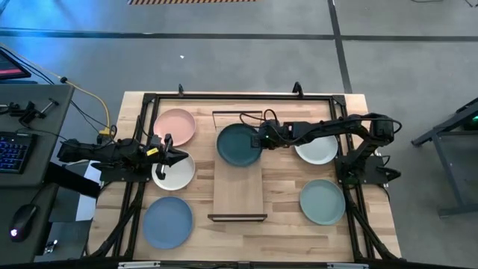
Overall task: Place and stack plates onto a shelf
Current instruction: Put the dark green plate on the shelf
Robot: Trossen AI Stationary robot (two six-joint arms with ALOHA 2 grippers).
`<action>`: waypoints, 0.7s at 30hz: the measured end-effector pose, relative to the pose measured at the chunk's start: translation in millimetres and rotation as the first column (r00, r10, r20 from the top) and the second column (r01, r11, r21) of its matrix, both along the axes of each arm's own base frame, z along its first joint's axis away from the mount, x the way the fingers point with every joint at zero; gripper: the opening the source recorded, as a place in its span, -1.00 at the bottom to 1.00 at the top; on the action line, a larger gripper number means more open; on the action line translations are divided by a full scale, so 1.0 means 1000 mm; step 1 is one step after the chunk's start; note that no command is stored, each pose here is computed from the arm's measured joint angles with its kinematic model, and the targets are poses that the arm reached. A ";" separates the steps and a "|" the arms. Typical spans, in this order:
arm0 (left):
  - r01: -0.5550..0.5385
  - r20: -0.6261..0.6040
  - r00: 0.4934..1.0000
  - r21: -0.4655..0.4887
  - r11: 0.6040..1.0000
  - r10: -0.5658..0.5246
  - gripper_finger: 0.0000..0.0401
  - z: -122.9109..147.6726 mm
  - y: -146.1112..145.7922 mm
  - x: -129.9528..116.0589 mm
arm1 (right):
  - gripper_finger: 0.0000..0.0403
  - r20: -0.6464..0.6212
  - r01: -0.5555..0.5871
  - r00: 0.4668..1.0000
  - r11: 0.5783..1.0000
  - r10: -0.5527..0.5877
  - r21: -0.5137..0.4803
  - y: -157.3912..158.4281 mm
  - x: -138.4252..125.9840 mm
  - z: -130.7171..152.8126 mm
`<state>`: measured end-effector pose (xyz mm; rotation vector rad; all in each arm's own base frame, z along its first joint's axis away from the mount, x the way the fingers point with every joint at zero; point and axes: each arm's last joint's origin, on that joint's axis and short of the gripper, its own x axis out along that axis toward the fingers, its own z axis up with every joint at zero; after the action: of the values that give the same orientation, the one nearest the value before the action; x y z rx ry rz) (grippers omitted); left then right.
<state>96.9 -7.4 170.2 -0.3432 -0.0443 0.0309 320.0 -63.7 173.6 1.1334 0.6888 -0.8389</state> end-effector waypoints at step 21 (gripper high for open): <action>0.000 0.000 1.000 0.000 1.000 0.000 -1.00 0.000 0.000 0.000 | -0.97 -0.027 -0.059 0.998 0.997 0.058 -0.051 -0.007 0.008 0.020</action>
<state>96.8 -7.4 170.3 -0.3429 -0.0444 0.0312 327.9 -71.1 193.5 1.0531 0.7147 -0.8179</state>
